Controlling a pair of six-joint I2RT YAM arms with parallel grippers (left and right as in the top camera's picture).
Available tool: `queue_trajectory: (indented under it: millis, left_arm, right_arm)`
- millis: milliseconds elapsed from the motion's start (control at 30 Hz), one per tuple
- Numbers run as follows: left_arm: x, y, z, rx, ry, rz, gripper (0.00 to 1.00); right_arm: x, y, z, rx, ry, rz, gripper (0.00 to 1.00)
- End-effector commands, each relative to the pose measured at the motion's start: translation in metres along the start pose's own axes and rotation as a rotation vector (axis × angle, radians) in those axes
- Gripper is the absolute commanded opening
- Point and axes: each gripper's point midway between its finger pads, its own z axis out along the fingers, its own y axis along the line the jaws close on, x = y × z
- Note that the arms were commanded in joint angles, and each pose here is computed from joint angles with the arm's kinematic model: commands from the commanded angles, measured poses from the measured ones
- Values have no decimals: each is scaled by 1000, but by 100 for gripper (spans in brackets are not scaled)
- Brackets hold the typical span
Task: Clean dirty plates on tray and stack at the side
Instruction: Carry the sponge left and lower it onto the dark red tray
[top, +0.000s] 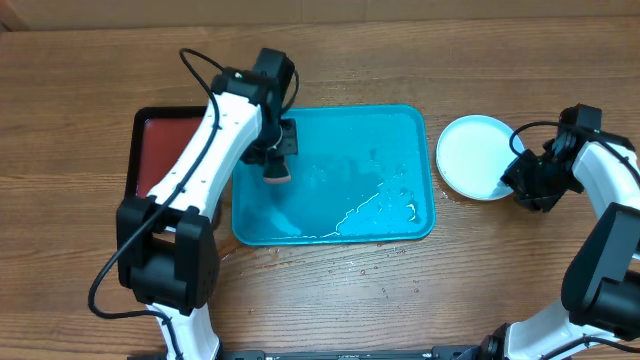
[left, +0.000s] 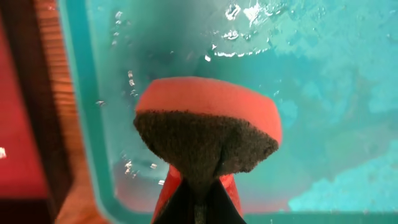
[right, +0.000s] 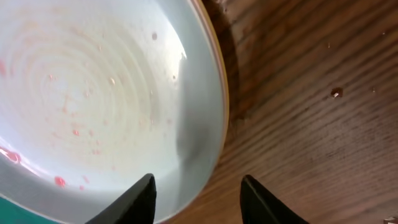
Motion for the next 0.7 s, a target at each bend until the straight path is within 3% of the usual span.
queue_trajectory:
  millis: [0,367,500,667]
  left_arm:
    - [-25,7,-42,25,-85,39,4]
    - [-5,105,-113,-143,-99,-108,4]
    - [-9,150,-111,-197,-99,-206,4]
    - [-21,186,-77,-146,-108,-272,4]
  right_arm:
    - [-15,15,-23,-30,-39,-17,49]
    - [5,78,-76,-227,23,-188,57]
    - [26,105,-70,-227,41,-307,62]
    - [56,139,-58,-201,37,-455,69]
